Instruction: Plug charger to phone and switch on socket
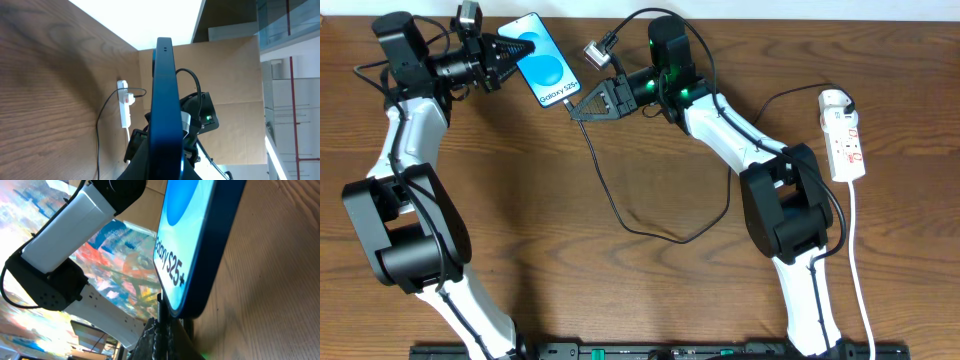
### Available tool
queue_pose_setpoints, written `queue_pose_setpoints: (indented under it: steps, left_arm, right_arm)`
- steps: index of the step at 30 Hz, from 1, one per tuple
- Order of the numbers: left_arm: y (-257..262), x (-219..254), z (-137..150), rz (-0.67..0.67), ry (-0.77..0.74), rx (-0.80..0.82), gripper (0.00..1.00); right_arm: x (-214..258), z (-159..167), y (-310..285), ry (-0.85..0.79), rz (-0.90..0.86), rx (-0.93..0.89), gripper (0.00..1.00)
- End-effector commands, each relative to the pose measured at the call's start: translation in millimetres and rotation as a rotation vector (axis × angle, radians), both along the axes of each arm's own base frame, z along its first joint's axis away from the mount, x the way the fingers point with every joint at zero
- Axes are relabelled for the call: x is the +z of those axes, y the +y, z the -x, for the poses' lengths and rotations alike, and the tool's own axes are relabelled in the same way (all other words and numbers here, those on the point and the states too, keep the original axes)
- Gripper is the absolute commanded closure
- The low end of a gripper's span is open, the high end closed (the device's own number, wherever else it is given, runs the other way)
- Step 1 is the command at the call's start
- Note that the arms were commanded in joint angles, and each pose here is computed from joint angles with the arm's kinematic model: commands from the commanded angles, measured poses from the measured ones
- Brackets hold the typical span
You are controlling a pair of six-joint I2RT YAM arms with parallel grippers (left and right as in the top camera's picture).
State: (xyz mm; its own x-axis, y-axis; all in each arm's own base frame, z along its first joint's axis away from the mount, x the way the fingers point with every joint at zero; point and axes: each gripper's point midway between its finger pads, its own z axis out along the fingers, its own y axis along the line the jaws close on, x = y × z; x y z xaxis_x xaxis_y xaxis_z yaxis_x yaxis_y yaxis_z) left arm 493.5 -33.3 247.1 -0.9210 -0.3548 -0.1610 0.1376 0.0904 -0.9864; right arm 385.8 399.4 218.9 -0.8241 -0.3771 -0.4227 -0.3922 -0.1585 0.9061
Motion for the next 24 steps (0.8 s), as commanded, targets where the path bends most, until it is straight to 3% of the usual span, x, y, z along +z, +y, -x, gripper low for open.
queue_pose_setpoints:
  steps: [1, 24]
  left_arm:
    - [0, 9, 3, -0.005, -0.038, -0.016, 0.92]
    - [-13, 9, 5, -0.001, -0.038, -0.050, 0.92]
  right_arm:
    - [22, 6, -1, -0.028, -0.020, 0.020, 0.99]
    - [20, 2, 3, -0.013, -0.004, -0.016, 0.99]
